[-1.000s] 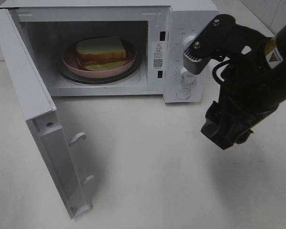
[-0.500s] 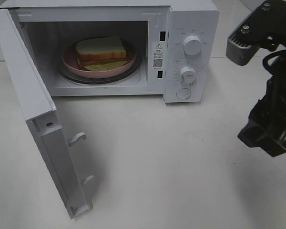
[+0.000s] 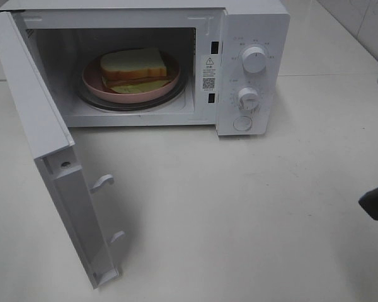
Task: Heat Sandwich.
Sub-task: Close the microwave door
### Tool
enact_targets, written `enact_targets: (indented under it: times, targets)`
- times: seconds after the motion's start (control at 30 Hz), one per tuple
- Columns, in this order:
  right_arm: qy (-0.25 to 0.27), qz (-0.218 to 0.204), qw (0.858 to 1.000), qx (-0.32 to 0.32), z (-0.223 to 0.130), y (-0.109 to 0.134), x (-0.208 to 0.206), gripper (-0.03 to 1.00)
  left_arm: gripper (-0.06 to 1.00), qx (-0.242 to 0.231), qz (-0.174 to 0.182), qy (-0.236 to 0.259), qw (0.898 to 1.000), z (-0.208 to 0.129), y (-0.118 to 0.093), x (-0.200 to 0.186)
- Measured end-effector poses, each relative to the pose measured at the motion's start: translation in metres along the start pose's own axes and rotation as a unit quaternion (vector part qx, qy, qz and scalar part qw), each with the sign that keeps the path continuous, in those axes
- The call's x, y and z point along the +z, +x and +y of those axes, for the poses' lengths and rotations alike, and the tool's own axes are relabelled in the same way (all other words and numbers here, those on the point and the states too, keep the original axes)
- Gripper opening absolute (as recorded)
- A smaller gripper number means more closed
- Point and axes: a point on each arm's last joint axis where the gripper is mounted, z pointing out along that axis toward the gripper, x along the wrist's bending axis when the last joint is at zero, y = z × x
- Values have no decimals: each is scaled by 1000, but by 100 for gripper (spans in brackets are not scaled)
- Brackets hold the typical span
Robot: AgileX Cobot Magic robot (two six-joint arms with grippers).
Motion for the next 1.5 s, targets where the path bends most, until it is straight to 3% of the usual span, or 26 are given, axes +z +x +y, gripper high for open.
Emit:
enact_targets:
  times: [0.2,0.33,0.47,0.73,1.0,1.37,1.5]
  targets:
    - [-2,-10,997,72,-19,-6,-1,69,97,0,0,0,1000,0,0,0]
    - [-11,-41,990,132,-40,-16,-5,69,97,0,0,0,1000,0,0,0]
    - [-39,-83,976,195,-65,-21,-15,69,97,0,0,0,1000,0,0,0]
    - [-86,-128,952,266,-97,-13,-22,69,97,0,0,0,1000,0,0,0]
    - [-120,-155,934,298,-115,-4,-28,69,97,0,0,0,1000,0,0,0]
    - [-235,-211,895,316,-141,18,-48,69,97,0,0,0,1000,0,0,0]
    - [-240,-213,892,317,-142,19,-49,69,97,0,0,0,1000,0,0,0]
